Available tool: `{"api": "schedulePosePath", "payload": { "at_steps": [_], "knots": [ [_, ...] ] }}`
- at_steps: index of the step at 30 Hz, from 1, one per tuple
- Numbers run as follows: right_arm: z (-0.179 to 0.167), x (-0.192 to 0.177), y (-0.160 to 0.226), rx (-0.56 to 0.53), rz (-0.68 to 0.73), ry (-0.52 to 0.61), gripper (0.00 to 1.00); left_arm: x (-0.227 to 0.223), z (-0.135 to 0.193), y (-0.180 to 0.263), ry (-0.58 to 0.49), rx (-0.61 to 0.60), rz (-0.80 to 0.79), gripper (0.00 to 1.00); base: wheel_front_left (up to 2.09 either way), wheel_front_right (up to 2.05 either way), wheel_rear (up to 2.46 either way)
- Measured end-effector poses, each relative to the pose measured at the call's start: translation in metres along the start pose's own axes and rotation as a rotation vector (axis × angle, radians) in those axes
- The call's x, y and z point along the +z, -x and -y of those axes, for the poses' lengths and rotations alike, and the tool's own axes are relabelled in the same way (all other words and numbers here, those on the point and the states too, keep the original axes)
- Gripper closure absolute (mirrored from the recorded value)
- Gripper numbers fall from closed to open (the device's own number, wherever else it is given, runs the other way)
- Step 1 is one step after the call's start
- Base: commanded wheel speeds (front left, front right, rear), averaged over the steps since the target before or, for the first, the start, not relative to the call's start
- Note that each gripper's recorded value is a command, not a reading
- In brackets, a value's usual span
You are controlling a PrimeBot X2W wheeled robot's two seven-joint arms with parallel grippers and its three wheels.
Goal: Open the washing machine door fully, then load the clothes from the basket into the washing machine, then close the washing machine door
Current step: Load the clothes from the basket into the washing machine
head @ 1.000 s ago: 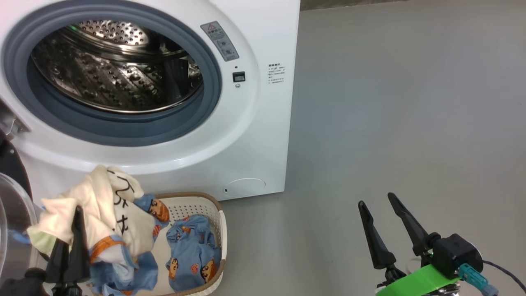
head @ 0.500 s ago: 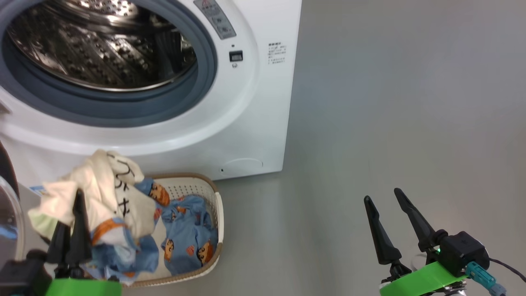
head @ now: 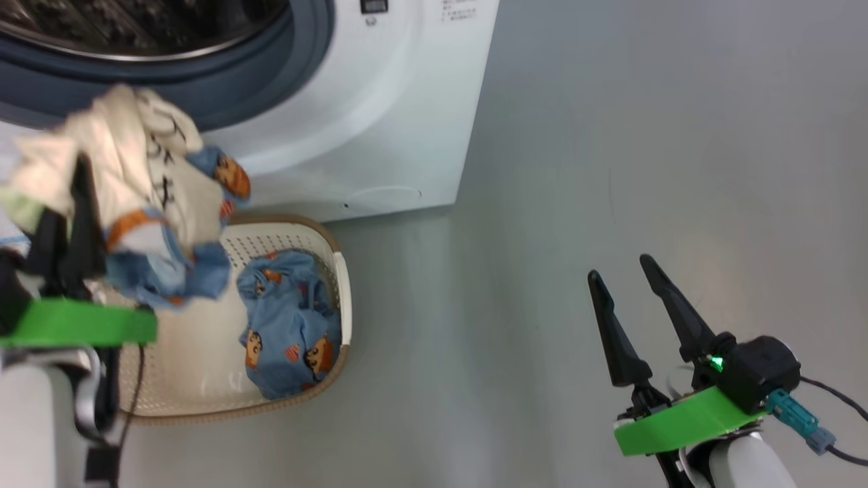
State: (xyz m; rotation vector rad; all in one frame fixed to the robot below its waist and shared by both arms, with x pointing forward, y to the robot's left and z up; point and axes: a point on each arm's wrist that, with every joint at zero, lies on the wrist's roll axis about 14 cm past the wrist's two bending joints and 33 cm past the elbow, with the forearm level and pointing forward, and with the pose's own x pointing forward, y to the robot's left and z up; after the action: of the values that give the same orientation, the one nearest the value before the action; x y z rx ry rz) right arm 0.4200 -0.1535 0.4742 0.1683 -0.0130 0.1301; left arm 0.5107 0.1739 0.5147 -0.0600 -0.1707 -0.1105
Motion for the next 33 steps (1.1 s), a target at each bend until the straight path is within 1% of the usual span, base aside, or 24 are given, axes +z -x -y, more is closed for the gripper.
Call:
{"api": "schedulePosePath", "payload": {
  "at_steps": [8, 11, 13, 17, 23, 26, 27, 31, 33],
  "knots": [
    [0.007, -0.019, -0.014, -0.005, -0.042, 0.005, 0.00, -0.018, -0.005, -0.069, -0.024, -0.031, -0.015, 1.00, 0.00, 0.00, 0.00],
    [0.013, -0.026, -0.013, -0.022, -0.062, 0.011, 0.00, -0.028, 0.000, -0.091, -0.036, -0.059, -0.041, 1.00, 0.00, 0.00, 0.00],
    [0.018, -0.032, -0.011, -0.035, -0.079, 0.013, 0.00, -0.034, 0.008, -0.105, -0.024, -0.077, -0.049, 1.00, 0.00, 0.00, 0.00],
    [0.024, -0.040, -0.013, -0.051, -0.098, 0.002, 0.00, -0.050, 0.020, -0.128, -0.027, -0.116, -0.084, 1.00, 0.00, 0.00, 0.00],
    [0.032, -0.057, -0.017, -0.067, -0.138, 0.002, 0.00, -0.076, 0.024, -0.162, -0.046, -0.138, -0.141, 1.00, 0.00, 0.00, 0.00],
    [0.035, -0.071, -0.018, -0.076, -0.169, -0.007, 0.00, -0.090, 0.025, -0.179, -0.065, -0.147, -0.174, 1.00, 0.00, 0.00, 0.00],
    [0.037, -0.074, -0.020, -0.078, -0.174, -0.009, 0.00, -0.095, 0.025, -0.184, -0.086, -0.156, -0.184, 1.00, 0.00, 0.00, 0.00],
    [0.041, -0.089, -0.026, -0.081, -0.199, -0.013, 0.00, -0.120, 0.029, -0.202, -0.101, -0.170, -0.244, 1.00, 0.00, 0.00, 0.00],
    [0.042, -0.099, -0.026, -0.084, -0.223, -0.021, 0.00, -0.133, 0.030, -0.208, -0.137, -0.189, -0.264, 1.00, 0.00, 0.00, 0.00]
  ]
}}
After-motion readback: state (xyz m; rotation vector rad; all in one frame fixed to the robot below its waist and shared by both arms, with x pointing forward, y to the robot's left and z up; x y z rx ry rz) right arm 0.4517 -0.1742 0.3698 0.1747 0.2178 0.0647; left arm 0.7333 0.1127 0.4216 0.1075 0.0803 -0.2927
